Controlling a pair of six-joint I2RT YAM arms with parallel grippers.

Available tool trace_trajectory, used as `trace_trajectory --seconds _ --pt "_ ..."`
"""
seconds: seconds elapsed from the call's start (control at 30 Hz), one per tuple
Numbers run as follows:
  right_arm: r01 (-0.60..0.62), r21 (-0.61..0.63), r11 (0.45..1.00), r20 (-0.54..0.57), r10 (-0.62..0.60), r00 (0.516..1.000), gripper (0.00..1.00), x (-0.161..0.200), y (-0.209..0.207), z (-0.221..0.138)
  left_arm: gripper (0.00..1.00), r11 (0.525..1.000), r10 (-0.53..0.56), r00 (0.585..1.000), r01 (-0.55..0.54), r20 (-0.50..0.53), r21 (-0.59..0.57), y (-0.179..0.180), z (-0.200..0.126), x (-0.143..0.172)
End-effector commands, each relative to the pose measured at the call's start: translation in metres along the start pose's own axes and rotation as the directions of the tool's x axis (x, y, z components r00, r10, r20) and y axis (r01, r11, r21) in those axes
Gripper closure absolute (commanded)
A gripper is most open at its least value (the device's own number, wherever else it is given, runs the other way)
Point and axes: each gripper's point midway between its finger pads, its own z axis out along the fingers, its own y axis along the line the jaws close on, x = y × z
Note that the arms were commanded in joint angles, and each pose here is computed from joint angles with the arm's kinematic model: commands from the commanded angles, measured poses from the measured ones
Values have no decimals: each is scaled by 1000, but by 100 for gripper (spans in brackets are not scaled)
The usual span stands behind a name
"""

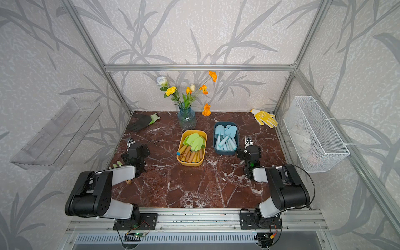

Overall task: Sort the small shovels by color and place them into the storage box
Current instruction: Reset both arms

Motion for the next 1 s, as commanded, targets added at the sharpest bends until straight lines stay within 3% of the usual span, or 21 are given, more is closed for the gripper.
trace_trajectory --seconds 0.0,0.1,0.23,0.3,0.43,0.67,0.73,0.77,0.97 --pt "-2 -23 1000 55 4 998 1 -15 3 0 0 999 -35 995 34 94 18 -1 -8 -17" --pt "-3 -23 1000 56 4 998 1 -16 3 0 0 998 -52 992 49 115 33 -1 -10 -19" --pt "-3 -23 1000 56 4 998 1 -16 4 0 0 997 69 997 -70 33 32 -23 5 -18" --pt "-2 -24 1000 57 4 998 1 -16 4 0 0 994 94 994 -97 56 49 -30 0 -17" --pt "-2 -24 1000 54 4 999 1 -15 4 0 0 991 72 990 -85 120 105 -33 -11 -17" --pt "-2 -23 1000 54 3 999 1 -15 4 0 0 981 96 993 -107 72 164 -43 -4 -11" --pt "-2 -24 1000 53 3 999 1 -15 4 0 0 966 91 991 -112 102 234 -46 -10 2" --pt "-1 -24 1000 56 3 998 1 -16 4 0 0 960 61 981 -108 185 258 -49 -15 -5" --pt "-2 -23 1000 57 4 998 1 -16 4 0 0 977 55 992 -77 116 199 -41 -5 -5"
